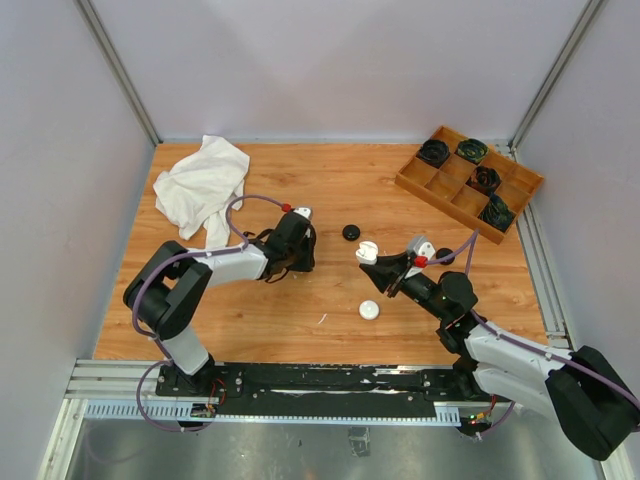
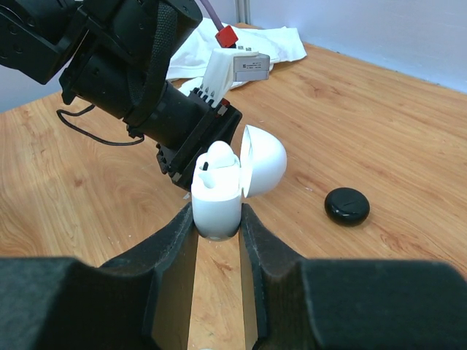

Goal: Insert the wireless bluetooth earbuds into the charging case
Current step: Pick up the earbud from the center of the board.

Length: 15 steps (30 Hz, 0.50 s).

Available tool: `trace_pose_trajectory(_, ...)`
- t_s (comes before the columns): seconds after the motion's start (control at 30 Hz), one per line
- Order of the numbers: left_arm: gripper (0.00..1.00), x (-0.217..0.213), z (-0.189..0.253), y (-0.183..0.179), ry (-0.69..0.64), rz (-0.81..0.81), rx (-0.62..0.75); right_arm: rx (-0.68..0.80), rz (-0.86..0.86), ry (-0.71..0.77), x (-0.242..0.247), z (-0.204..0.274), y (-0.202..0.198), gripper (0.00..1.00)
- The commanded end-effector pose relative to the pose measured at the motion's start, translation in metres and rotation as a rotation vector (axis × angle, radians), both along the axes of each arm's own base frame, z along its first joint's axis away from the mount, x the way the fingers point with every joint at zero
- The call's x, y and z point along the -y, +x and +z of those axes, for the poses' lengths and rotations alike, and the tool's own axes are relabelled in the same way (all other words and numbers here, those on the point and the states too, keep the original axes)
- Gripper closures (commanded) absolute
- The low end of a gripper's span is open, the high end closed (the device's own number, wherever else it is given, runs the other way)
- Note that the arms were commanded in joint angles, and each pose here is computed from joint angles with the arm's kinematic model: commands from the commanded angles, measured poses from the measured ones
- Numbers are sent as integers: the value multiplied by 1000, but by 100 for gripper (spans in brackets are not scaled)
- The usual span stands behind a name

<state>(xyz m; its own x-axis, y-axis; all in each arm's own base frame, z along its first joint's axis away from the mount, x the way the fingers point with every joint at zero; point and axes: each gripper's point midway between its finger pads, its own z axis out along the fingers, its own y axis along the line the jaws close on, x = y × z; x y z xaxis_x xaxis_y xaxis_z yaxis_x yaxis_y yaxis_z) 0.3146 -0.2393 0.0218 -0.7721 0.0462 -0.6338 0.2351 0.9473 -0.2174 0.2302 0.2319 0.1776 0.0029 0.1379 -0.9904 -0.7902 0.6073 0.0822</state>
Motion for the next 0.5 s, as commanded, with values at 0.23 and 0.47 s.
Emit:
trace_pose_trajectory(0.23, 57, 2, -15, -39, -9, -15, -119, 43, -21, 42, 5, 20, 8, 94)
trace_pose_trajectory(0.47, 54, 21, 1, -51, -91, -59, -127, 39, -13, 44, 4, 20, 8, 94)
